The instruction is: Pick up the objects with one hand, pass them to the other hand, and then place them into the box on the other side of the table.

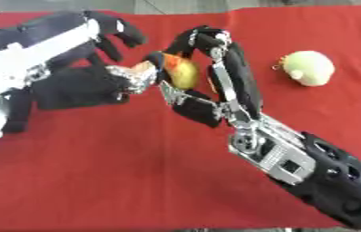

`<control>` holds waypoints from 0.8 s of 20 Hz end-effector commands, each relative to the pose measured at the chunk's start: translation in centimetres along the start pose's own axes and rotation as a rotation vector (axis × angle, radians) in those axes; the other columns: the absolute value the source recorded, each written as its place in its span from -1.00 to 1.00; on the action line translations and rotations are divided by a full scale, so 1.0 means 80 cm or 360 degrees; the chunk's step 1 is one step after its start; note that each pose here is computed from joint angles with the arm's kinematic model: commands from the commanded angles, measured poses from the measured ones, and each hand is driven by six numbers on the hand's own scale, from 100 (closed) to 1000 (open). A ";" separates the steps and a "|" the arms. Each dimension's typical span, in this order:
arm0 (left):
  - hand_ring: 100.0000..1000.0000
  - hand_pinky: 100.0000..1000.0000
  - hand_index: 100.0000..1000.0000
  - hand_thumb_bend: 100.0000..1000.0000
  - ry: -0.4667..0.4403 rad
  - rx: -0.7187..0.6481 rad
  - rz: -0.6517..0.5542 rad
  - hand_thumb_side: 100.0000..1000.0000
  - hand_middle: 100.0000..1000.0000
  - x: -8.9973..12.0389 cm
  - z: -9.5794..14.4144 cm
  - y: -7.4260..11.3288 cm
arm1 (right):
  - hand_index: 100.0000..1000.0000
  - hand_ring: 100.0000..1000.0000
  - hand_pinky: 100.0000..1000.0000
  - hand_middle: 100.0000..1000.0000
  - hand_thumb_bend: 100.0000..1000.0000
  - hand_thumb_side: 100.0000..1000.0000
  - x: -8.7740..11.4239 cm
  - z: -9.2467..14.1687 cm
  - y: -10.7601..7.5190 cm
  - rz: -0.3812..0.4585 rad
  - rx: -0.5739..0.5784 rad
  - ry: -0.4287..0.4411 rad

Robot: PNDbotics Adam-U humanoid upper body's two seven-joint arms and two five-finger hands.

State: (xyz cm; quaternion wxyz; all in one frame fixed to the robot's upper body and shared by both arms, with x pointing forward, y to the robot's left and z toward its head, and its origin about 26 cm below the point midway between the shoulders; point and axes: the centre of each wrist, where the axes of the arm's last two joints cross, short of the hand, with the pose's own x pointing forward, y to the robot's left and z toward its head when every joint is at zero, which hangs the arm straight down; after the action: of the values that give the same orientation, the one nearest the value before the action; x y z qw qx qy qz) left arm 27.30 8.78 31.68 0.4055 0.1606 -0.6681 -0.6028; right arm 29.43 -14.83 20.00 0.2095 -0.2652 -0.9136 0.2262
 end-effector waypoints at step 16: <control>0.57 0.63 0.79 -0.50 0.0262 -0.0118 -0.0041 0.63 0.60 0.000 -0.017 0.000 | 0.03 0.19 0.28 -0.44 -0.68 -1.00 0.010 -0.004 -0.012 0.0078 -0.0038 -0.0259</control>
State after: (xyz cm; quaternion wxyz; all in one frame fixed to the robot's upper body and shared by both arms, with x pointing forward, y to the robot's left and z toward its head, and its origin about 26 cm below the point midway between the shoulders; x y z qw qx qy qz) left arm 28.33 7.91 31.02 0.3873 0.2103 -0.6667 -0.6011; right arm 28.85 -14.77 20.28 0.1488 -0.2676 -0.9211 0.2405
